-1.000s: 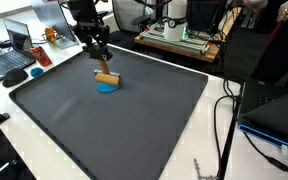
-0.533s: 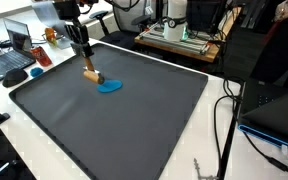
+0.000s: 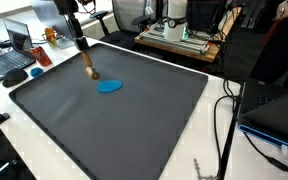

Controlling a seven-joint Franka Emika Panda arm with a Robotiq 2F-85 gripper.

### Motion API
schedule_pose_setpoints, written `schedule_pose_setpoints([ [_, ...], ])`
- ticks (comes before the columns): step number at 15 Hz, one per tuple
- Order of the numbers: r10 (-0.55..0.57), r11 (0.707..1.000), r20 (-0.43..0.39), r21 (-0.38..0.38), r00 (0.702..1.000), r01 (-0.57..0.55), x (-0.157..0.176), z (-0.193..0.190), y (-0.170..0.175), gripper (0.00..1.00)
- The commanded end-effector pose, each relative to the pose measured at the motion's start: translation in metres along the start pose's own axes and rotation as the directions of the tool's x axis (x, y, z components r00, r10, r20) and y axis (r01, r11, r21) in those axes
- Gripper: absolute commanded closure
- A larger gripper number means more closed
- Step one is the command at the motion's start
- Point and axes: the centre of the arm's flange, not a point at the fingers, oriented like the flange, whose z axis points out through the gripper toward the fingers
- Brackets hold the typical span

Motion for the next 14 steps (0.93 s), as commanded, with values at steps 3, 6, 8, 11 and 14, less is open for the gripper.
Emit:
schedule_pose_setpoints([
  [3, 0.270, 0.960, -0.054, 0.088, 0.961, -0.265, -0.025, -0.039, 0.028, 0.78],
  [6, 0.351, 0.934, -0.090, 0.108, 0.932, -0.341, -0.028, -0.058, 0.036, 0.78],
  [8, 0.358, 0.932, -0.115, 0.107, 0.927, -0.347, -0.030, -0.072, 0.035, 0.78],
  [11, 0.275, 0.961, -0.186, 0.073, 0.943, -0.266, -0.032, -0.096, 0.021, 0.78],
  [14, 0.105, 0.994, -0.231, 0.010, 0.967, -0.105, -0.038, -0.121, -0.004, 0.78],
])
